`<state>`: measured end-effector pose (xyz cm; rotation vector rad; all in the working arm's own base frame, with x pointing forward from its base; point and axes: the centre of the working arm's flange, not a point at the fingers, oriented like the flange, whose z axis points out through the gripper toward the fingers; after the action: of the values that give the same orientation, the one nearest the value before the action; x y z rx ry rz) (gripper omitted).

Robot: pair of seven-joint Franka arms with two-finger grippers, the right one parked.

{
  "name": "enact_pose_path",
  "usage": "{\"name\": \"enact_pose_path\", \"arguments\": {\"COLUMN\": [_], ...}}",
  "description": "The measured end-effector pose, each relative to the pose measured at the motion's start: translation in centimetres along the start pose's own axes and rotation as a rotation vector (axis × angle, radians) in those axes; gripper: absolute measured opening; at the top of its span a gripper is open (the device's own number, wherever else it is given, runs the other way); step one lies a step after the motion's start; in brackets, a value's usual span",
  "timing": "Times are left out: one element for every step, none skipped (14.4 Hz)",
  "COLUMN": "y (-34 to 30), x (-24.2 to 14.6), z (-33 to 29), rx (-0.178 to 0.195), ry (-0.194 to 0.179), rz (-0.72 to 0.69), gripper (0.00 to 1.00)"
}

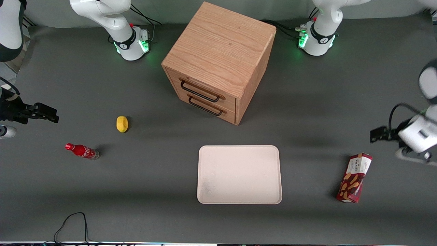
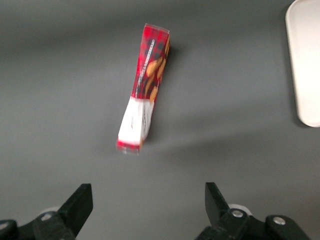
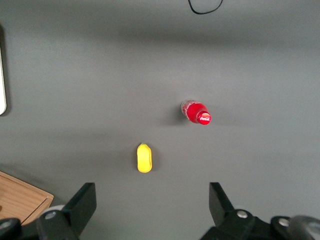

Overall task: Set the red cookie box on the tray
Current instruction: 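Move the left gripper down over the red tartan shortbread box, then close the left gripper on the shortbread box and lift it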

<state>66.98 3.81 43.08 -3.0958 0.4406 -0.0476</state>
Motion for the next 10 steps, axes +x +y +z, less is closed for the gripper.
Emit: {"name": "enact_pose_path", "arguments": {"y": [-0.5,-1.1,-1.6,-1.9,-2.1,-2.1,-2.0,-2.0,-2.0,-2.0], "x": [1.2,2.1,2.8,3.4,3.8,3.9,4.0,3.9,3.8,3.8], "z": [2.5,5.0,7.6,10.0,12.3,14.3,16.0,17.2,18.0,18.2], "rx": [0.007,0.018,0.03,0.039,0.046,0.047,0.044,0.04,0.037,0.035], "ry": [0.022,0.046,0.068,0.087,0.101,0.105,0.1,0.093,0.085,0.082], "rz": [0.056,0.105,0.143,0.167,0.18,0.186,0.19,0.19,0.19,0.19], "gripper": [1.0,1.0,1.0,1.0,1.0,0.99,0.98,0.97,0.85,0.74]}}
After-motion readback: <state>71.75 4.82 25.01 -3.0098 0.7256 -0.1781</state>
